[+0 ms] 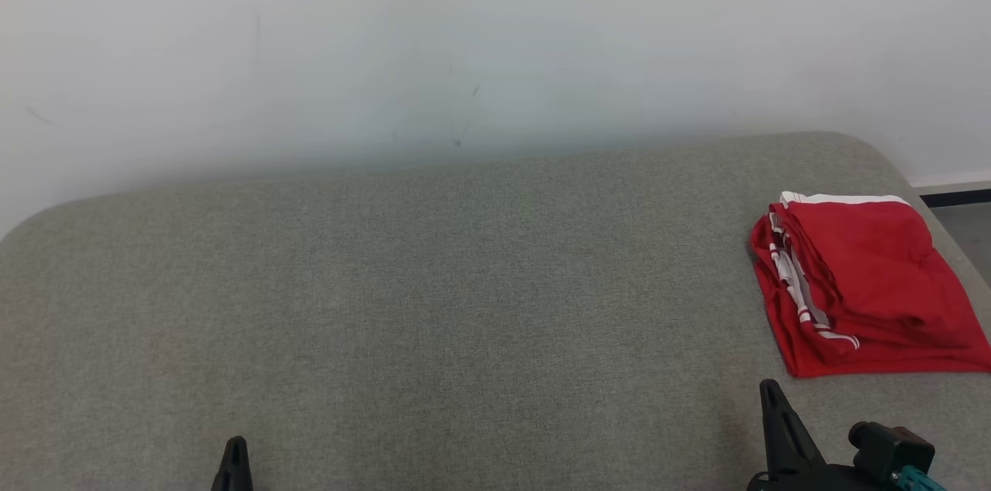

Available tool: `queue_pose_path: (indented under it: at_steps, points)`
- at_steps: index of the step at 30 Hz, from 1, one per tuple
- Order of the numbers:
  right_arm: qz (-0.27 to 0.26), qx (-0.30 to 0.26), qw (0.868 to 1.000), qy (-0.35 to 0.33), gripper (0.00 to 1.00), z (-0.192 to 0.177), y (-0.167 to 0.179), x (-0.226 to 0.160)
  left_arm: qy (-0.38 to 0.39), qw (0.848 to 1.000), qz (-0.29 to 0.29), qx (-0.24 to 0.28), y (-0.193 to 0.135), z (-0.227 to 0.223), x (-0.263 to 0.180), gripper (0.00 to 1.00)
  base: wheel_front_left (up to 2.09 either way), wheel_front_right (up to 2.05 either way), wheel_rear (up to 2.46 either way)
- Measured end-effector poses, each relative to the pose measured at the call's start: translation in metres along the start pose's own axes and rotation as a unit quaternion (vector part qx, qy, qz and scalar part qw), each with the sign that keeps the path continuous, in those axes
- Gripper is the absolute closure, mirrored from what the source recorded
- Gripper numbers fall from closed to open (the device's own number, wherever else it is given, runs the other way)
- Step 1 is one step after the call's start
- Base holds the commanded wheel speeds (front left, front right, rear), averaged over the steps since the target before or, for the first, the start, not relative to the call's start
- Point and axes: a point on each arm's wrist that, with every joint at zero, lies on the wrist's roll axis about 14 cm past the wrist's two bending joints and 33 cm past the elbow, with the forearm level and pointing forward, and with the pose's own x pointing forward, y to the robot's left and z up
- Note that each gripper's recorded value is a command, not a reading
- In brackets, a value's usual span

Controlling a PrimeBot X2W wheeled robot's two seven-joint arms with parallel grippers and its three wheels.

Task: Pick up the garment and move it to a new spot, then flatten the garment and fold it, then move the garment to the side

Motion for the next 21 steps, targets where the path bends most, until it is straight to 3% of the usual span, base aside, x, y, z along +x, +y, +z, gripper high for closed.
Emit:
queue_pose_path:
  at_steps: [21]
  points:
    - [-0.023,0.179,0.984,-0.008,1.0,0.011,-0.008,0.009,0.016,0.985,0.01,-0.172,0.003,0.004,0.013,1.0,0.0,0.0,0.0]
